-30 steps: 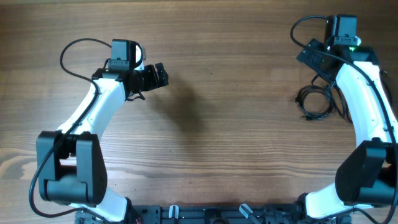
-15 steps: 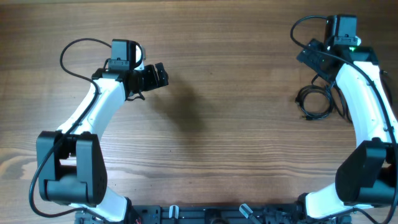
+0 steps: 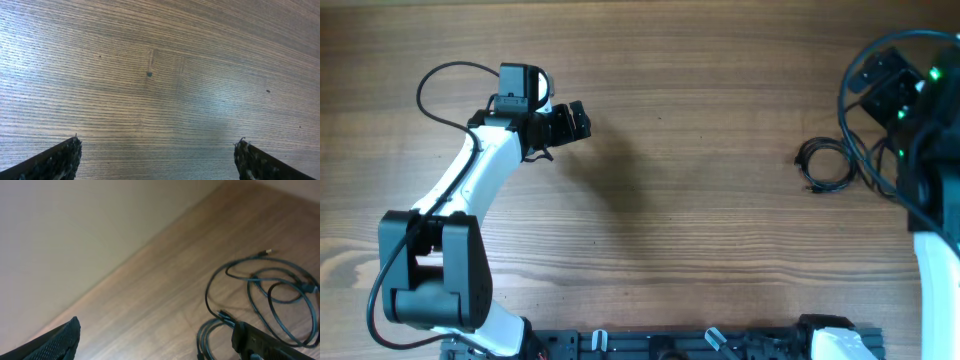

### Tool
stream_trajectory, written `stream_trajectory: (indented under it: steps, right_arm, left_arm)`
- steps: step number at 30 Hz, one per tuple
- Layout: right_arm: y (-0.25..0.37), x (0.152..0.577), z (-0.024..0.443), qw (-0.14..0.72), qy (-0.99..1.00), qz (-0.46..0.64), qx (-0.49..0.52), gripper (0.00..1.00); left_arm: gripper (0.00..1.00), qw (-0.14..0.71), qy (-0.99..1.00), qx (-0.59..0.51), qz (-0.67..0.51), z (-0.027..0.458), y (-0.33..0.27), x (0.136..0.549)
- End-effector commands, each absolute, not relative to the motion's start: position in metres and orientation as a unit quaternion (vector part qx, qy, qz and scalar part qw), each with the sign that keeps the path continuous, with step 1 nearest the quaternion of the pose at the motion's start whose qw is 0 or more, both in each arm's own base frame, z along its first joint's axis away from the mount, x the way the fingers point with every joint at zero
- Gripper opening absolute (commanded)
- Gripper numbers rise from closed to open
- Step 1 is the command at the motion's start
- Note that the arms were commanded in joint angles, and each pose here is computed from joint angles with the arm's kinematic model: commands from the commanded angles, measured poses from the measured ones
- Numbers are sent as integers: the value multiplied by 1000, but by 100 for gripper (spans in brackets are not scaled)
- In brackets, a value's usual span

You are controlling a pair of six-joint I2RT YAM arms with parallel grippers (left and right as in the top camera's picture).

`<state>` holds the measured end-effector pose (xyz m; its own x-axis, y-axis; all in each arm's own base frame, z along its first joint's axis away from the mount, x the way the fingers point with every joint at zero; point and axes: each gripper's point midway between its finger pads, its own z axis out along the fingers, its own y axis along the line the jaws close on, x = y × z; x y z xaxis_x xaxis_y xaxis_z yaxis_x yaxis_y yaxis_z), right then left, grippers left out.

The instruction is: Untangle cables

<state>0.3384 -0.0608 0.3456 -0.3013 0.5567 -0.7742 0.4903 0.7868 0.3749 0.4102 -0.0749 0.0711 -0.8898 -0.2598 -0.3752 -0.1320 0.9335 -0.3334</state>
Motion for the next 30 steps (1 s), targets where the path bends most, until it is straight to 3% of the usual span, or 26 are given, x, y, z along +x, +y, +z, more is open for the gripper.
stream_trajectory:
  steps: [1, 11, 21, 30]
  right_arm:
    - [-52, 313, 375, 531, 785, 54, 314, 100]
    - [-29, 232, 413, 581, 759, 95, 278, 100]
    - [-50, 158, 393, 569, 762, 39, 307, 100]
    - [-42, 124, 373, 576, 767, 63, 274, 100]
  left_arm:
    - [100, 213, 960, -109, -146, 71, -72, 409]
    - [100, 213, 960, -109, -146, 71, -72, 409]
    - [100, 213, 960, -109, -146, 71, -72, 409]
    - [100, 213, 960, -109, -146, 71, -72, 409]
